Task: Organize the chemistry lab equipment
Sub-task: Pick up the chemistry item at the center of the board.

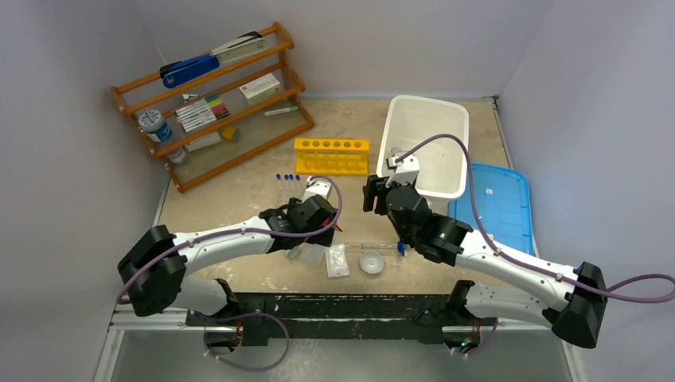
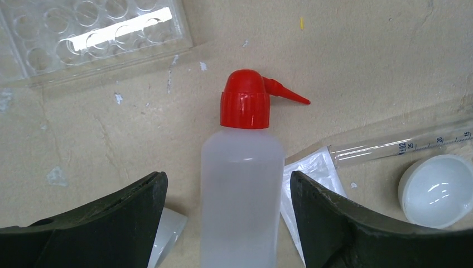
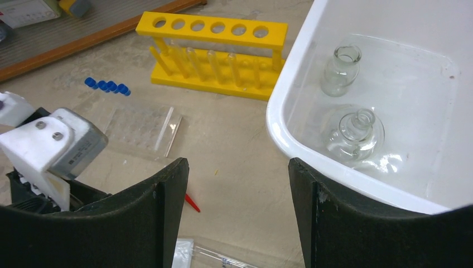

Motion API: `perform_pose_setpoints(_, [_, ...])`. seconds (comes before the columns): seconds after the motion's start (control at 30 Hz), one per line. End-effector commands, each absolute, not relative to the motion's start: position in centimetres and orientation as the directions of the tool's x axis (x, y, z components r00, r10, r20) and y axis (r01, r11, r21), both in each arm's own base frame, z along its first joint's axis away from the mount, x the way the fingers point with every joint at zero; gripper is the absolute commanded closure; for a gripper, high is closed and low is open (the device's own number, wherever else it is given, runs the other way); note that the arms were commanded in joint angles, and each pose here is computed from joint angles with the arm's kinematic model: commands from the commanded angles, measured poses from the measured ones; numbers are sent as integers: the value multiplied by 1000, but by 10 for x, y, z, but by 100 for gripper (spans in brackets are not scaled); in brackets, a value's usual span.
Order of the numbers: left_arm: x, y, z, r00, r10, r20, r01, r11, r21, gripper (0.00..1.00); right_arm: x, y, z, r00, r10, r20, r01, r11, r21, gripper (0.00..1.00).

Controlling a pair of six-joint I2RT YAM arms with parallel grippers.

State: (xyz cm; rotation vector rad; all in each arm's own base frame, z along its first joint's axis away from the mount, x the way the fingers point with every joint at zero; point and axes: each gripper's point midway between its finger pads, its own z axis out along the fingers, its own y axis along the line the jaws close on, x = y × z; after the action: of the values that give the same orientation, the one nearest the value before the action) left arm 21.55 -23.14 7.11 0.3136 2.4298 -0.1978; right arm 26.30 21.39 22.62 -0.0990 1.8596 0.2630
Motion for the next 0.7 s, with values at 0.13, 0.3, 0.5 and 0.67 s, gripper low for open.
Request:
perform_pose_setpoints(0.13, [213, -254, 56, -756, 172, -631, 317, 940, -123, 28, 262, 219, 234, -290, 91, -953, -223, 962, 159, 31])
perform_pose_setpoints(0.3, [209, -258, 45, -771, 184, -609, 329, 935, -133, 29, 262, 220, 231, -294, 76, -953, -225, 963, 146, 31])
perform_pose_setpoints(0.5, [207, -261, 38, -777, 200, -596, 340, 931, -131, 41, 262, 220, 229, -297, 73, -952, -224, 964, 143, 31])
perform_pose_setpoints(0.67, [212, -261, 50, -757, 175, -629, 335, 931, -145, 56, 261, 221, 229, -300, 77, -951, -229, 962, 151, 31])
